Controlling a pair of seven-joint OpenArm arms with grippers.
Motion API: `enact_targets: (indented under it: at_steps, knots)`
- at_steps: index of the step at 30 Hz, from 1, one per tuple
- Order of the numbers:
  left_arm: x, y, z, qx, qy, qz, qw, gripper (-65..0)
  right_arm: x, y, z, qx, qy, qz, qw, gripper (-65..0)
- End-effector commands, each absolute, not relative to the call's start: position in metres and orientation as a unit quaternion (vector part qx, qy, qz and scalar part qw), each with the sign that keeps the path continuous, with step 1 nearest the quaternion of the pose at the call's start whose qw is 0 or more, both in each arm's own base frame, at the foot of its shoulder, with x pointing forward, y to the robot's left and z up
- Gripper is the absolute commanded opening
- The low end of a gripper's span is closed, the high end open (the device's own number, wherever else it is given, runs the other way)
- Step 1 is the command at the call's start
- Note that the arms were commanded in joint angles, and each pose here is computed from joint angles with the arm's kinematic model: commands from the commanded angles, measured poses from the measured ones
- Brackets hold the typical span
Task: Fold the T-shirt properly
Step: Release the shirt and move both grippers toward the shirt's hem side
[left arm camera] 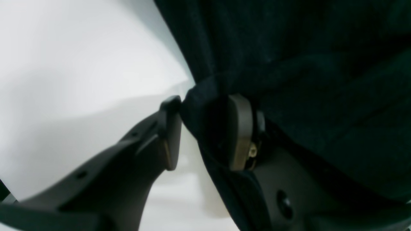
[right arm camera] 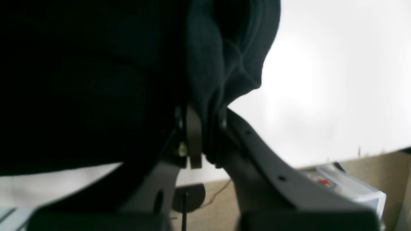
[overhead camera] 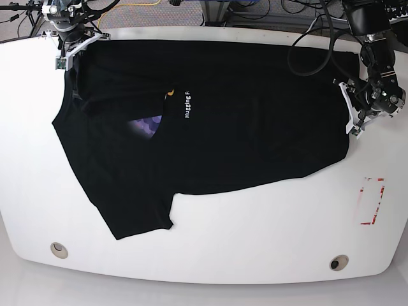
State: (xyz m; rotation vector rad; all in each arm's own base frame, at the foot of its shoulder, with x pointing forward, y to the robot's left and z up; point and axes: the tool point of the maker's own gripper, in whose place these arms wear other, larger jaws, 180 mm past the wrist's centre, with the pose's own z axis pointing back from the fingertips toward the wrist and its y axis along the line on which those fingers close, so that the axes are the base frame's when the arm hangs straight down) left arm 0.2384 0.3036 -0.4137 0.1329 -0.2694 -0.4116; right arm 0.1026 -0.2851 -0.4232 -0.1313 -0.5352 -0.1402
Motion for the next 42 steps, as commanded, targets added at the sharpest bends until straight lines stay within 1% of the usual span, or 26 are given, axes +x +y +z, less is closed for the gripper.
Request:
enact_targets:
  at_steps: [1,4,6,7,8,9,10,11,12,15,16,25,31,38,42]
  knots:
    - [0.233,0.321,-0.408,0.091,-0.115,-0.206,0.967,-42.1,0.084,-0.288,-0.425,-0.076,-0.230,-0.063,0.968,-64.8]
    - [0.234,0.324,-0.406,0.095,-0.115,-0.206,0.967,-41.7,0.083,-0.287,-0.425,-0.075,-0.229,-0.064,0.968,-64.4]
    - [0.234,0.325,-0.406,0.095,-0.115,-0.206,0.967,-38.9,0.083,-0.287,-0.425,-0.075,-0.229,-0.064,0.968,-60.1]
    - [0.234,0.327,-0.405,0.098,-0.114,-0.207,0.967,-37.2,0.083,-0.287,-0.425,-0.076,-0.229,-0.064,0.968,-56.6]
    - [0.235,0.328,-0.403,0.100,-0.115,-0.207,0.966,-34.3,0.084,-0.287,-0.424,-0.077,-0.231,-0.063,0.968,-49.9]
    - [0.236,0.329,-0.403,0.101,-0.116,-0.207,0.966,-32.8,0.085,-0.288,-0.422,-0.079,-0.233,-0.061,0.967,-46.6]
    - [0.237,0.329,-0.402,0.101,-0.117,-0.207,0.966,-28.9,0.088,-0.289,-0.417,-0.084,-0.239,-0.059,0.966,-35.7]
    - [0.238,0.329,-0.401,0.102,-0.119,-0.207,0.966,-27.2,0.089,-0.289,-0.415,-0.086,-0.241,-0.057,0.965,-29.6]
    - [0.239,0.329,-0.400,0.101,-0.120,-0.207,0.966,-25.6,0.091,-0.290,-0.412,-0.089,-0.245,-0.055,0.964,-21.7]
    - [0.251,0.327,-0.387,0.111,-0.143,-0.212,0.960,-23.9,0.096,-0.291,-0.403,-0.098,-0.256,-0.048,0.961,-2.2]
    - [0.253,0.326,-0.384,0.114,-0.147,-0.213,0.959,-23.9,0.097,-0.291,-0.401,-0.100,-0.258,-0.047,0.960,0.0]
    - [0.274,0.317,-0.345,0.147,-0.204,-0.235,0.939,-24.0,0.118,-0.294,-0.376,-0.121,-0.293,-0.032,0.948,0.0]
    - [0.285,0.307,-0.316,0.170,-0.247,-0.251,0.920,-24.0,0.133,-0.307,-0.368,-0.136,-0.293,-0.022,0.946,0.0]
    - [0.290,0.304,-0.303,0.181,-0.264,-0.257,0.912,-24.2,0.151,-0.316,-0.359,-0.148,-0.295,-0.022,0.944,0.0]
    - [0.300,0.304,-0.292,0.186,-0.280,-0.253,0.907,-24.2,0.172,-0.320,-0.352,-0.150,-0.314,-0.014,0.937,0.0]
